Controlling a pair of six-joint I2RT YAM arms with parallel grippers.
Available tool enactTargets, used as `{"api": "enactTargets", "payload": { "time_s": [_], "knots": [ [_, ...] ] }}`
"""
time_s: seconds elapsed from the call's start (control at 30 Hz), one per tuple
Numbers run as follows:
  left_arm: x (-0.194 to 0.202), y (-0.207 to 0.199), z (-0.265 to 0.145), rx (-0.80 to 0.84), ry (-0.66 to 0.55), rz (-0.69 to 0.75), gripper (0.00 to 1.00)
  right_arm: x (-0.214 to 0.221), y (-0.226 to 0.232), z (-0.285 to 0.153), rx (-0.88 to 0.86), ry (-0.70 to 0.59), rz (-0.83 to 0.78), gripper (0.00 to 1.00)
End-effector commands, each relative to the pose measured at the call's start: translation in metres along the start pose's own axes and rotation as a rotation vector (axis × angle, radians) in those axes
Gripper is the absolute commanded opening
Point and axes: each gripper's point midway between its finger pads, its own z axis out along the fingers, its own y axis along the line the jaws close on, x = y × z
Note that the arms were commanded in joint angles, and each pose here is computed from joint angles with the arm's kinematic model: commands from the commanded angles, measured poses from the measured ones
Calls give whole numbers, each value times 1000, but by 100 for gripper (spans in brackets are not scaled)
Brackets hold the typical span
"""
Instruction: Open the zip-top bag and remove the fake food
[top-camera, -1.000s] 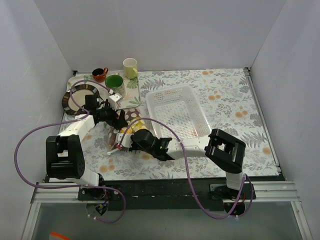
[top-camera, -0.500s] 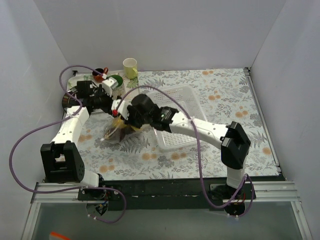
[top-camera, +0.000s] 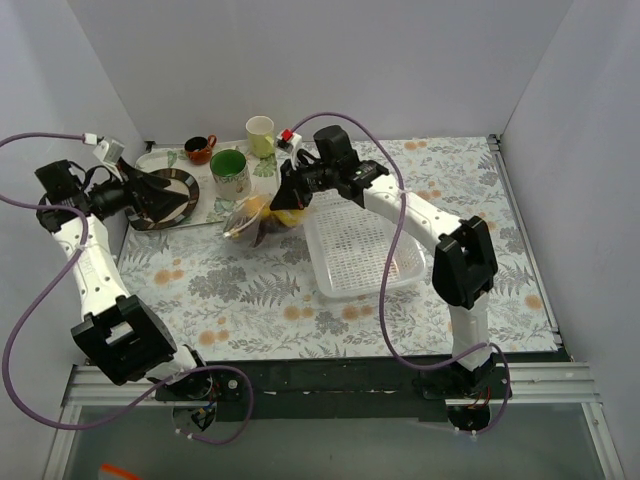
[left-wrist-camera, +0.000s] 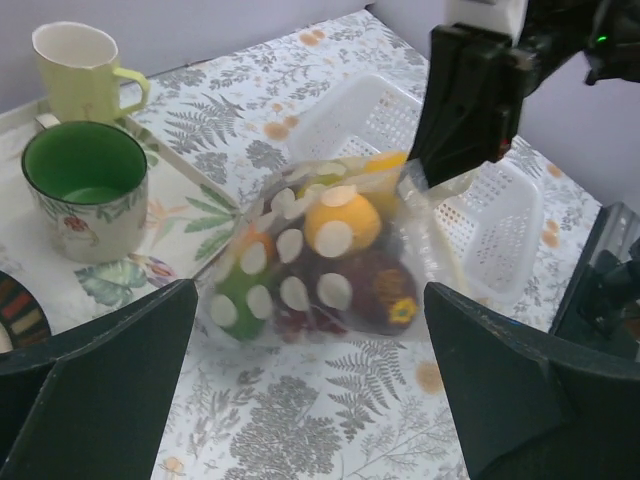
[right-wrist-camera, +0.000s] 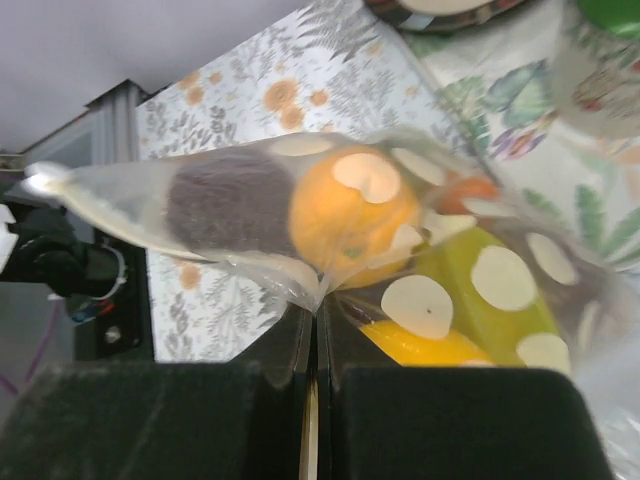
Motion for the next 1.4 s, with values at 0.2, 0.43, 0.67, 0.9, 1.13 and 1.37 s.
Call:
{"api": "enactTargets", "payload": {
  "time_s": [0.2, 0.43, 0.67, 0.9, 1.13, 1.37],
  "knots": [
    [81, -64, 1, 178, -85, 110, 97, -32, 53, 4, -244, -84, 57, 1],
    [98, -87, 2, 182, -255, 380, 96, -46, 64, -2, -275, -106, 51, 1],
    [71, -80, 2, 206, -333, 378, 96, -44, 73, -6, -315, -117, 62, 1],
    [75, -70, 4, 170, -337, 376, 90, -42, 81, -8, -342, -114, 76, 1],
    [56, -66, 3, 178, -342, 419, 79, -31, 84, -10, -346, -98, 79, 1],
    [48, -73, 6, 223, -340, 428, 77, -26, 88, -10, -358, -94, 81, 1]
  ]
}}
